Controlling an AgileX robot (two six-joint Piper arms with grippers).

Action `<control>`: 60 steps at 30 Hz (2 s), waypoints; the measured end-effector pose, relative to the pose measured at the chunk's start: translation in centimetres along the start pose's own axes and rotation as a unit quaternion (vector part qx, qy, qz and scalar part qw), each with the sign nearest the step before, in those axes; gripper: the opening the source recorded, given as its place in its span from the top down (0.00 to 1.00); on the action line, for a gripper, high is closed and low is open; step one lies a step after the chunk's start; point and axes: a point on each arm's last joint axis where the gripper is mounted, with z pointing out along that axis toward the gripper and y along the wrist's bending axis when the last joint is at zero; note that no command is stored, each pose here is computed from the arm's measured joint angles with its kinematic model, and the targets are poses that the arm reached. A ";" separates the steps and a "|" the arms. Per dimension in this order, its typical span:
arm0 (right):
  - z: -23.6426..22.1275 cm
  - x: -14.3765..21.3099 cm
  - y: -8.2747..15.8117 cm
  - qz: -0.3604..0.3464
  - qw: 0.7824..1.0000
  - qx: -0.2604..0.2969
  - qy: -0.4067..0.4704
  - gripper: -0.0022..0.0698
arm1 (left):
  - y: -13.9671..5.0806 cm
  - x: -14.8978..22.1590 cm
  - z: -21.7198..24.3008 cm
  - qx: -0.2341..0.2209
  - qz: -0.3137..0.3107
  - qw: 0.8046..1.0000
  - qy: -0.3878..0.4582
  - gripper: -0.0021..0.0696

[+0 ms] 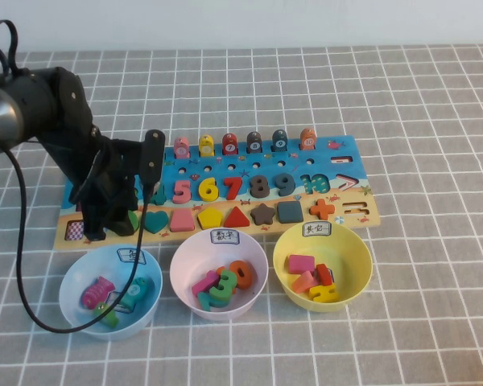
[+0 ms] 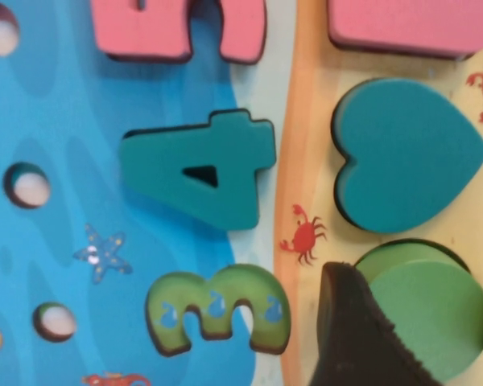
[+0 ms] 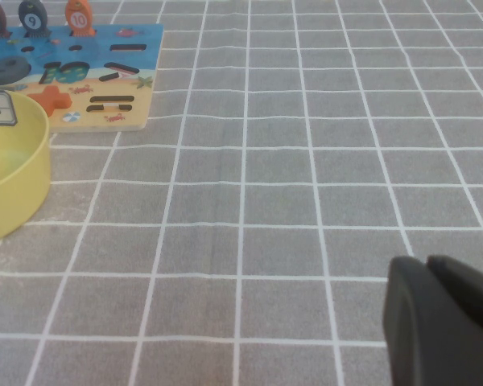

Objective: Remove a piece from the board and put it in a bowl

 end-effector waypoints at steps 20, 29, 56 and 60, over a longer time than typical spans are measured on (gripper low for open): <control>0.0 0.0 0.0 0.000 1.000 0.000 0.000 0.99 | -0.3 -0.5 -4.7 -0.052 -0.020 0.998 -0.011 0.58; 0.0 0.0 0.0 0.000 1.000 0.000 0.000 0.99 | -1.3 -1.1 -9.6 -0.089 -0.216 0.971 -0.053 0.58; 0.0 0.0 0.0 0.000 1.000 0.000 0.000 0.99 | -9.3 -18.6 -10.8 0.002 -0.286 0.933 -0.219 0.58; 0.0 0.0 0.0 0.000 1.000 0.000 0.000 0.99 | -11.0 -20.8 -10.1 -0.015 -0.287 0.937 -0.199 0.58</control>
